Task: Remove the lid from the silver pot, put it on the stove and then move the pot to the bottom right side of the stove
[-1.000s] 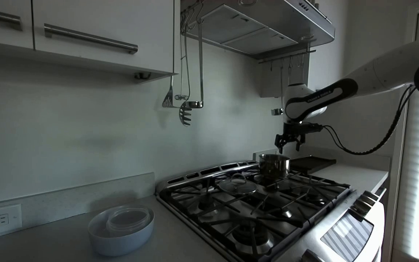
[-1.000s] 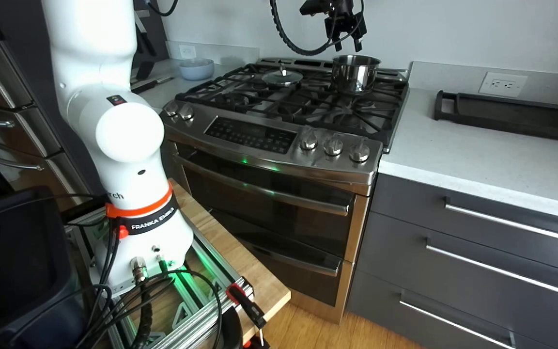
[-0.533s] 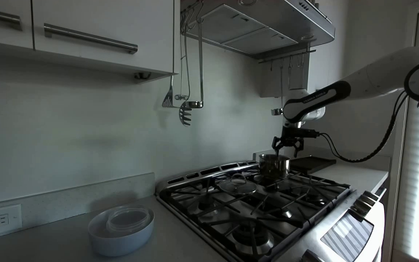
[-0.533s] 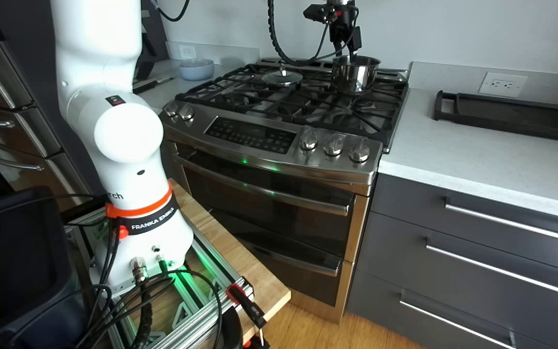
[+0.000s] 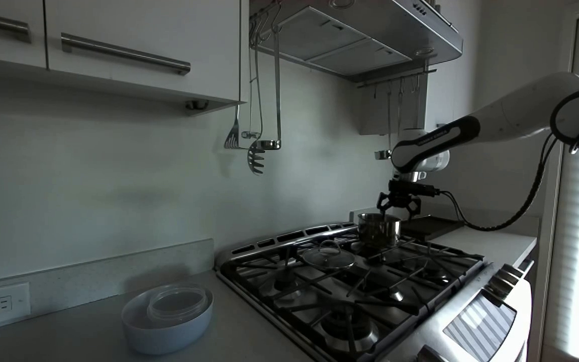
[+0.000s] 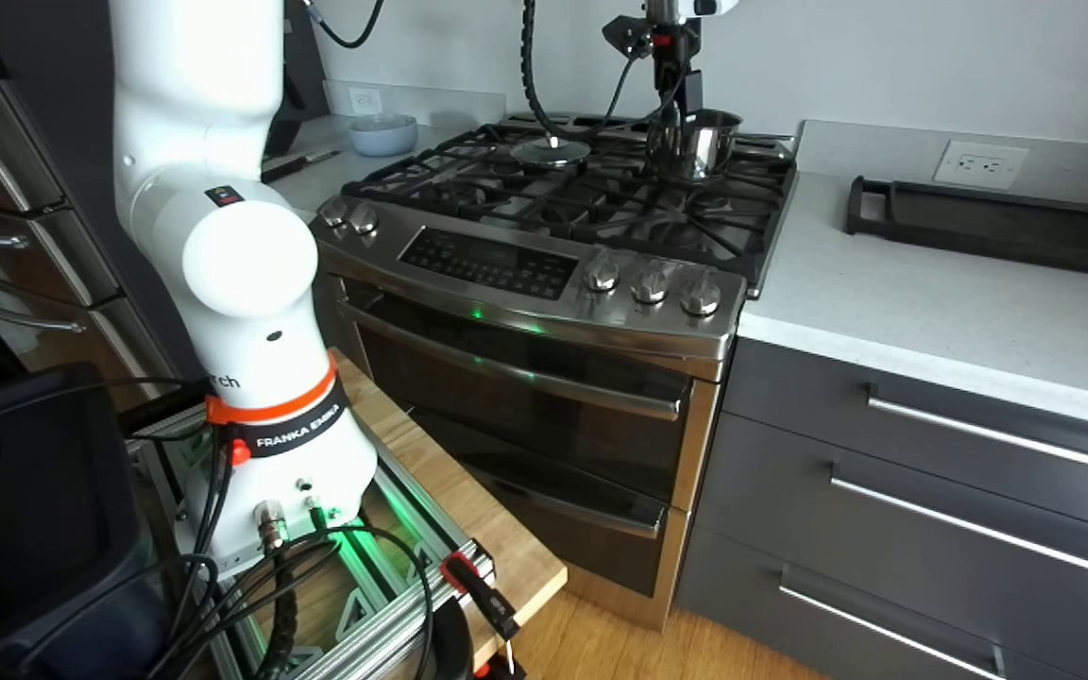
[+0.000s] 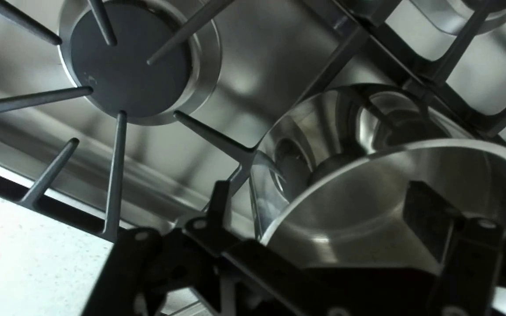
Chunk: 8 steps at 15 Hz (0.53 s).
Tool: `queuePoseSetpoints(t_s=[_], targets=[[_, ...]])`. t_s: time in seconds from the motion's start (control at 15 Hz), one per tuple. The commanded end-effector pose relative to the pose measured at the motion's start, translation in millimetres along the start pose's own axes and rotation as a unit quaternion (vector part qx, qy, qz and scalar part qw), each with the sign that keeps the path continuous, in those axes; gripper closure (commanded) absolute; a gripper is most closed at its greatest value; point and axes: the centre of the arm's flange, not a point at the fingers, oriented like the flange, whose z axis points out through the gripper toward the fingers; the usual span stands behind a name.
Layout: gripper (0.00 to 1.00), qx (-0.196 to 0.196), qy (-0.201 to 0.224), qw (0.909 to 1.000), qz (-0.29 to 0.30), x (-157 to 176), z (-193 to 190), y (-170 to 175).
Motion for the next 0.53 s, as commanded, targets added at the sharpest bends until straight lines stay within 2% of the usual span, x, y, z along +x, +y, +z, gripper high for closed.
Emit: queuePoseSetpoints(t_s=[0.0, 0.2, 0.33, 0.47], targets=[[0.0, 0.01, -0.009, 0.9991, 0.039, 6, 14, 1], [0.03, 0.012, -0.013, 0.9979, 0.062, 8, 21, 5], [0.15, 0.013, -0.013, 0.9971, 0.074, 10, 25, 7], [0.37, 0.014, -0.013, 0.9964, 0.082, 12, 27, 9]])
